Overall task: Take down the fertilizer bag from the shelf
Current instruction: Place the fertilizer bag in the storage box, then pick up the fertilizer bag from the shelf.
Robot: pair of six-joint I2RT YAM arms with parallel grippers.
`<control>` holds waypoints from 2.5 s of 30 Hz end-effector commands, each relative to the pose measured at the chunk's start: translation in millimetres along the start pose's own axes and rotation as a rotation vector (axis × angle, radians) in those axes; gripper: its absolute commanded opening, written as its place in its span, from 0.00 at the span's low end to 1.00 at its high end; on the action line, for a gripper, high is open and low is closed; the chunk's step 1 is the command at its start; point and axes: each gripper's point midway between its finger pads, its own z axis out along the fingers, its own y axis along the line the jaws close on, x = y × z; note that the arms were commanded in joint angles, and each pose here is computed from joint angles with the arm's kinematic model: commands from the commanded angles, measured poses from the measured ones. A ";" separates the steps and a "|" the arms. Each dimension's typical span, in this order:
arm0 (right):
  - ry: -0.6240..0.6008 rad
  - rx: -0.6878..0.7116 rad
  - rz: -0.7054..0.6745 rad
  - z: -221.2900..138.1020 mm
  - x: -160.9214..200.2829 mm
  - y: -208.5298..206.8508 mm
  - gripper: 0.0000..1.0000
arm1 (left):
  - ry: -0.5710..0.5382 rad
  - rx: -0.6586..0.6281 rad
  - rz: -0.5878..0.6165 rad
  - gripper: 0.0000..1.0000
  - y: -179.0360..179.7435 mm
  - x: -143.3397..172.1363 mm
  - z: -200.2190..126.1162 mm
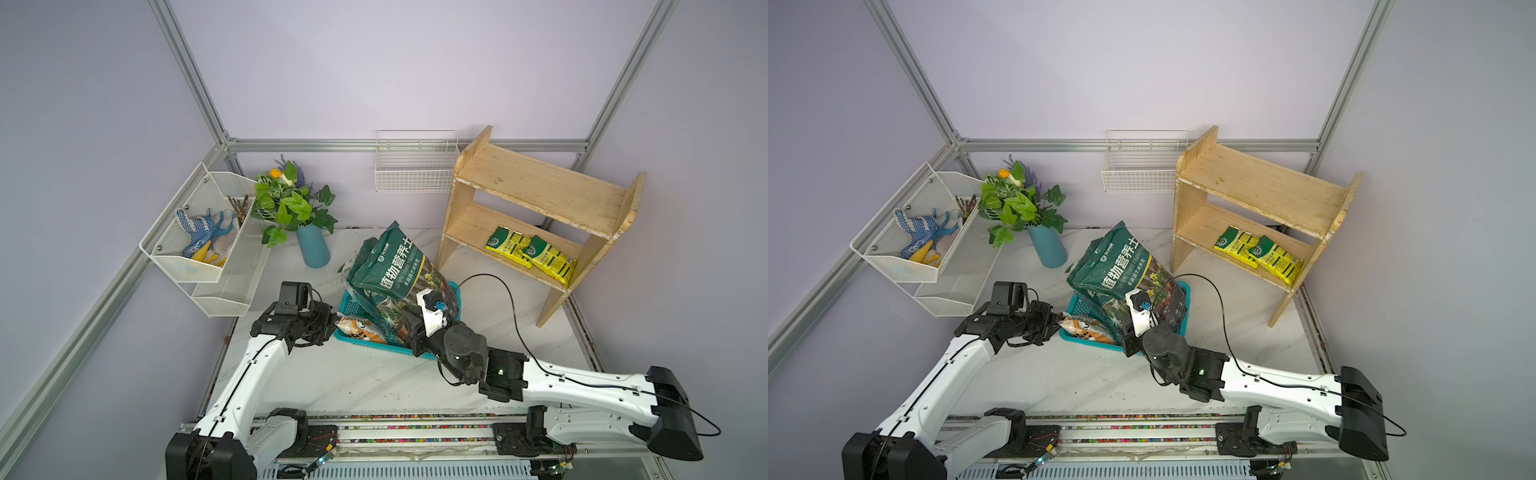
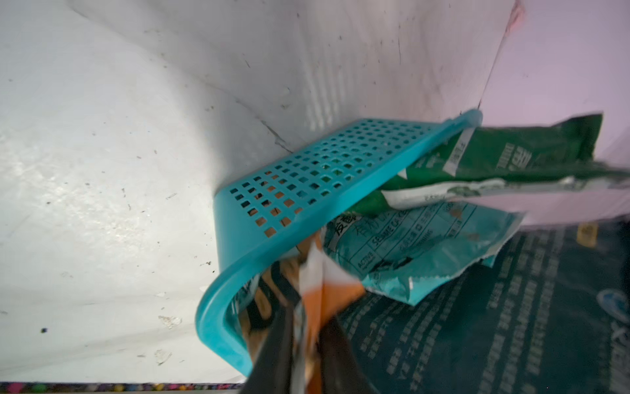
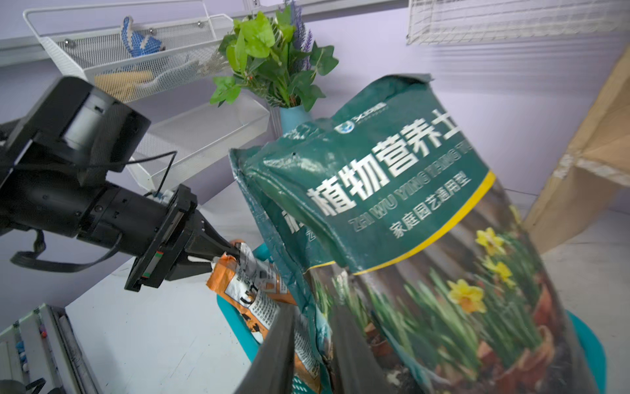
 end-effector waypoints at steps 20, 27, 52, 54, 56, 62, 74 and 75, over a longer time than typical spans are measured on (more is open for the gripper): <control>0.257 0.873 0.009 -63.2 -49.9 -234.8 0.42 | -0.248 0.201 0.597 1.00 -72.5 -39.1 -78.7; 0.304 0.999 -0.026 -52.7 -52.9 -269.8 0.44 | -0.143 0.240 0.658 1.00 -69.0 -27.7 -66.5; 0.494 1.318 -0.129 -50.2 -32.2 -370.3 0.49 | -0.206 0.328 0.679 1.00 -74.8 -23.9 -94.2; 0.520 1.318 -0.132 -43.5 -25.5 -375.9 0.49 | -0.201 0.330 0.675 1.00 -74.5 -24.3 -93.0; 0.527 1.326 -0.136 -42.0 -26.0 -379.9 0.49 | -0.196 0.330 0.673 1.00 -74.4 -24.6 -91.7; 0.511 1.313 -0.100 -39.2 -30.5 -384.9 0.49 | -0.183 0.331 0.662 1.00 -73.2 -25.7 -88.8; 0.591 1.326 -0.088 -28.5 -7.0 -406.2 0.36 | -0.178 0.341 0.655 1.00 -72.9 -26.0 -89.0; 0.596 1.325 -0.086 -27.9 -5.2 -407.0 0.23 | -0.178 0.341 0.655 1.00 -73.0 -25.9 -89.2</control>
